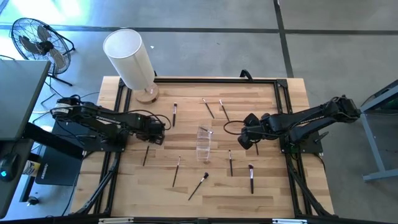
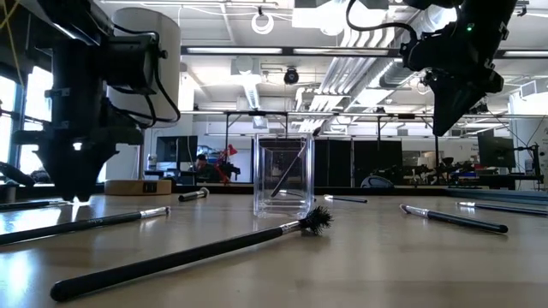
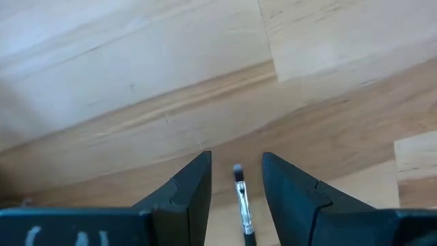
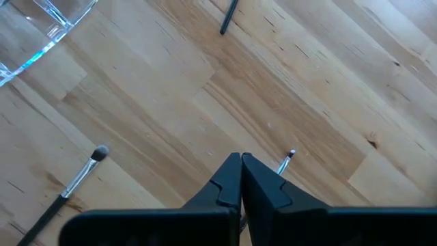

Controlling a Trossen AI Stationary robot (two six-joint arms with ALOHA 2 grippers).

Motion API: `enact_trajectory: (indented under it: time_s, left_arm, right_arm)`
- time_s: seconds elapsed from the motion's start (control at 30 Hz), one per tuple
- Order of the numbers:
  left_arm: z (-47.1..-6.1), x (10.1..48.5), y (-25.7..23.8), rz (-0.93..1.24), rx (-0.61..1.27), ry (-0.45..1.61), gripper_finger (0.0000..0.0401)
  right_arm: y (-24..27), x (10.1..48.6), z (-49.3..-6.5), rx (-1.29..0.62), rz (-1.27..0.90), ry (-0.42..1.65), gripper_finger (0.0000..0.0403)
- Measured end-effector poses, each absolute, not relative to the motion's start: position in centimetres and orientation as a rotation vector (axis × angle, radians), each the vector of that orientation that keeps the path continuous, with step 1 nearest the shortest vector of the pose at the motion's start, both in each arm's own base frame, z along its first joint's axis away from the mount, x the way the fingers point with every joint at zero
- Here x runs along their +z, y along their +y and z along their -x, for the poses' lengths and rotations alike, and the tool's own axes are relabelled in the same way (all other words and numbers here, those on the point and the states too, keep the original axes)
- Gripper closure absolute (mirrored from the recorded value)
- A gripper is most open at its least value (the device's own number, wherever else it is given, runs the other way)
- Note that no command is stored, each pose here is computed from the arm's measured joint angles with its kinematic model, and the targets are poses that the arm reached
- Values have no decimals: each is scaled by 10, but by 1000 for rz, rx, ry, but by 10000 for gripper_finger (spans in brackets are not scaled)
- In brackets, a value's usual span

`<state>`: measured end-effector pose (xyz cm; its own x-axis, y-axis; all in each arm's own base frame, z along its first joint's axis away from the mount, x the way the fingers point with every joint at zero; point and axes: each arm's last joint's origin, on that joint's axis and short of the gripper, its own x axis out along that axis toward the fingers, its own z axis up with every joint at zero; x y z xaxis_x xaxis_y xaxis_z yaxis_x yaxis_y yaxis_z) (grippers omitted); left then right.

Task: Pick & Place Makeup Brushes
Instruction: Put the eyeshadow brush into the transparent organizer

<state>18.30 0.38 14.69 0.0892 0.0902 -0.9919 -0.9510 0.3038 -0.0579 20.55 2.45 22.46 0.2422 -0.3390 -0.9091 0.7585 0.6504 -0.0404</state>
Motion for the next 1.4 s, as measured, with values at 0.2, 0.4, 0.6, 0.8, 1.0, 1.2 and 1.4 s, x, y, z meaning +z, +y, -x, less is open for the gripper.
enact_trajectory:
  time_s: [0.2, 0.4, 0.6, 0.8, 1.0, 1.2, 1.4]
  left_arm:
    - [-184, 145, 4, 952, 999, 1194, 275]
    - [-186, 142, 3, 989, 1003, 1230, 275]
    - [-187, 138, 3, 1013, 1013, 1258, 275]
    - [-187, 138, 2, 1024, 1014, 1260, 275]
    - [-187, 138, 2, 1034, 1013, 1265, 275]
    - [-186, 139, 2, 1048, 1019, 1250, 275]
    - [-186, 139, 2, 1042, 1024, 1248, 275]
  right_arm:
    - [25, 225, -206, -786, -460, 1083, 397]
    - [25, 225, -206, -785, -461, 1083, 401]
    - [25, 225, -206, -784, -462, 1082, 397]
    - [25, 225, -206, -781, -465, 1077, 400]
    - [25, 225, -206, -781, -465, 1077, 398]
    - [25, 225, -206, -781, -465, 1077, 400]
    - [25, 225, -206, -782, -464, 1076, 399]
